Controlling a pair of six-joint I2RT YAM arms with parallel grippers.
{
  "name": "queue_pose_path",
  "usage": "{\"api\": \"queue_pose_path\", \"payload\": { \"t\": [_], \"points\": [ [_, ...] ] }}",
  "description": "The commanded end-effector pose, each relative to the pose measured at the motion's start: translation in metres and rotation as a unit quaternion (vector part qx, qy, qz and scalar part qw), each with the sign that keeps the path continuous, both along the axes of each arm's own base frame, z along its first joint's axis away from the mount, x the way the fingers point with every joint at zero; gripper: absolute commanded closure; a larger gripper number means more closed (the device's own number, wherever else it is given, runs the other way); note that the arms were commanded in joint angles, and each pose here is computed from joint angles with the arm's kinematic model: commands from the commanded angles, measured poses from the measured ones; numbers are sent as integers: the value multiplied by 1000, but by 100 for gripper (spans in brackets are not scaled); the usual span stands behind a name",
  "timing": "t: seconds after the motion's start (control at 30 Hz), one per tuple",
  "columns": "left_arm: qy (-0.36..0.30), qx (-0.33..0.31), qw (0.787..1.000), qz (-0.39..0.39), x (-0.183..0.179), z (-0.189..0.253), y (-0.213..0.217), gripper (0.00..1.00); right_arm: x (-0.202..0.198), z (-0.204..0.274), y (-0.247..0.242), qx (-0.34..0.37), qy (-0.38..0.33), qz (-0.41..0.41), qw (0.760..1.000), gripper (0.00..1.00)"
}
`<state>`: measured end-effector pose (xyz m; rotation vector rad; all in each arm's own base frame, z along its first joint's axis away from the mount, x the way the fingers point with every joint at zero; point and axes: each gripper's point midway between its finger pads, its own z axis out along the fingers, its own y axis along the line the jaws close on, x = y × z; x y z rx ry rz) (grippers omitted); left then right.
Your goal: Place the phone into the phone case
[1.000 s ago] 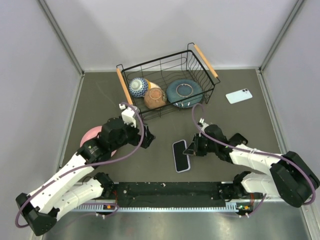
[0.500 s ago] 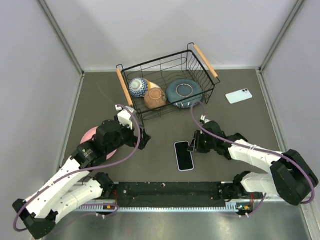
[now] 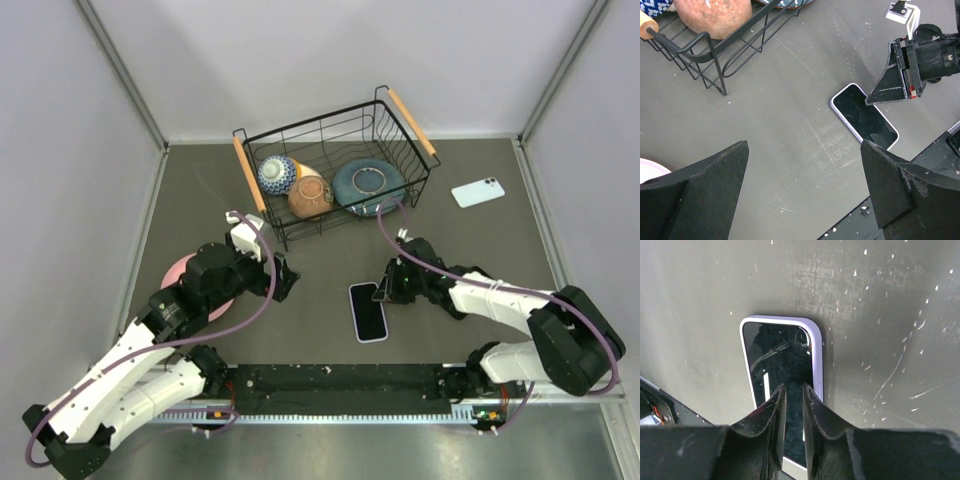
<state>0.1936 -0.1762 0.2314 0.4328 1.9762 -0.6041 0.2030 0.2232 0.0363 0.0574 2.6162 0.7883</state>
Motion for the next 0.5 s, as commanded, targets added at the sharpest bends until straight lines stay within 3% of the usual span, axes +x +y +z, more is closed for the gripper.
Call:
{"api": "queue_pose_path", "payload": {
  "t": [0.0,0.2,0.37,0.47],
  "points": [
    [-28,-19,999,-8,1,22,-3,1,9,1,1,15,3,-35,999,82],
    [-36,-22,999,-5,0,27,0,1,33,33,-7,8,-42,-74,996,73],
    [-52,-30,998,11,0,33,8,1,88,78,-77,-43,-91,-214,972,62],
    [-59,-34,997,20,-1,36,12,1,114,100,-131,-53,-112,-304,945,39]
  ]
}}
